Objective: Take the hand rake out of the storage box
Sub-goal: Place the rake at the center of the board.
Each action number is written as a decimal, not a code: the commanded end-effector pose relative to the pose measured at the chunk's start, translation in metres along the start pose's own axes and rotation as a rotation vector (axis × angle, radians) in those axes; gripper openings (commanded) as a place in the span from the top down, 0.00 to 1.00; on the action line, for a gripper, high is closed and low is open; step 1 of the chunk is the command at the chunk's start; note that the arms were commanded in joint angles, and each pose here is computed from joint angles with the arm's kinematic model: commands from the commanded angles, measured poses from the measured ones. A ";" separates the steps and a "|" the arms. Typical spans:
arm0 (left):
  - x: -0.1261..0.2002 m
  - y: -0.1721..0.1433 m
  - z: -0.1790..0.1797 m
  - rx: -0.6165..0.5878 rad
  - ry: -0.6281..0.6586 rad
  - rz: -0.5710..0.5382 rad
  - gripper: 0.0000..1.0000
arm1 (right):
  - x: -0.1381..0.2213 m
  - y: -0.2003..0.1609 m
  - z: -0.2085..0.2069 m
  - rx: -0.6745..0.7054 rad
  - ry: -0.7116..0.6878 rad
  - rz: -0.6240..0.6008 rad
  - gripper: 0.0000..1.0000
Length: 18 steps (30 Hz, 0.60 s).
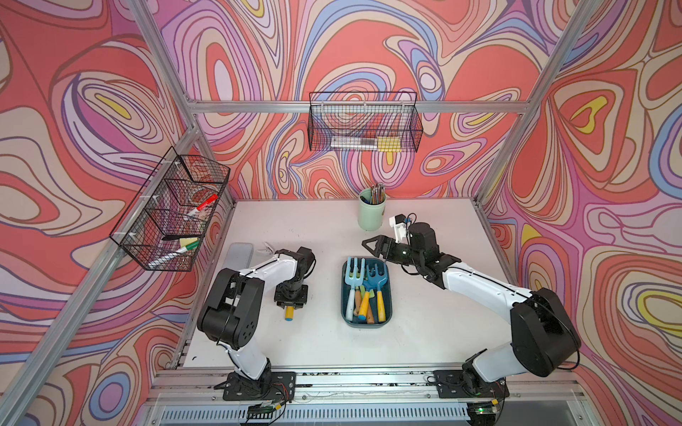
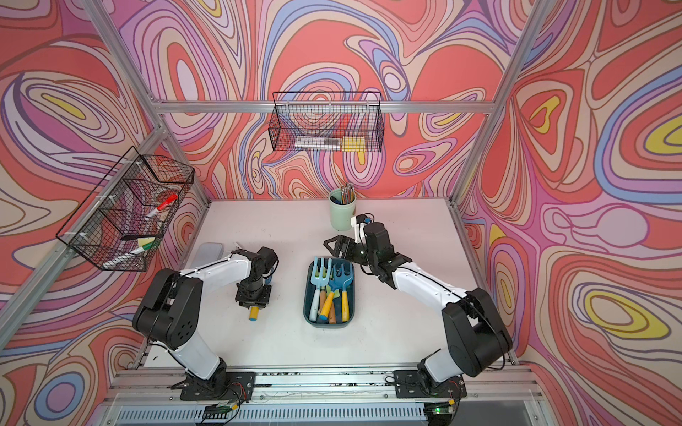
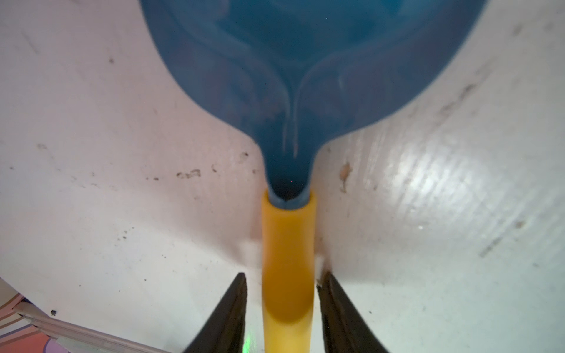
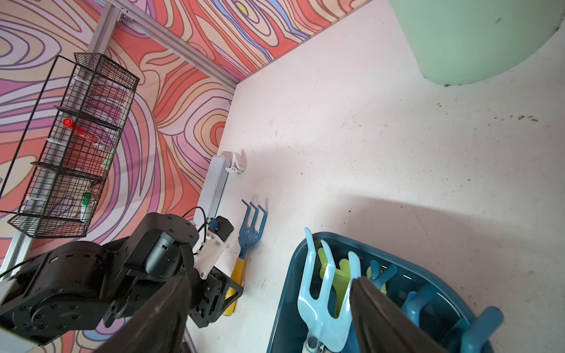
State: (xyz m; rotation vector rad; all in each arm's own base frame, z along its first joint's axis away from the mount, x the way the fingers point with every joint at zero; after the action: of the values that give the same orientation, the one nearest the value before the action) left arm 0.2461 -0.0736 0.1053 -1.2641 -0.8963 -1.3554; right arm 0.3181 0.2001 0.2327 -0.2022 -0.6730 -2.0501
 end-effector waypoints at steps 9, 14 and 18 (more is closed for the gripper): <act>0.051 0.002 0.005 0.035 -0.042 -0.119 0.38 | 0.012 -0.003 0.001 0.024 -0.071 -0.003 0.17; 0.107 -0.002 -0.023 -0.004 -0.071 -0.287 0.38 | 0.020 -0.006 -0.007 0.022 -0.155 -0.010 0.16; 0.144 -0.007 -0.068 -0.056 -0.078 -0.406 0.40 | 0.036 0.005 -0.022 -0.024 -0.209 -0.059 0.16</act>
State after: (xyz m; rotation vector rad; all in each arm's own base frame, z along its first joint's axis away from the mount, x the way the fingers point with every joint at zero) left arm 0.2512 -0.1450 0.2236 -1.2425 -1.2190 -1.6566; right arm 0.3063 0.1798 0.2299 -0.3561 -0.7516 -2.0612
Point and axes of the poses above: each gripper's point midway between its finger pads, its own x axis back along the fingers, its own z axis along the line the jaws close on, y = z × x, the point moved 9 cm from there along x, back along the fingers, and after that the axes turned 13 degrees about -x, right-handed, at the moved point
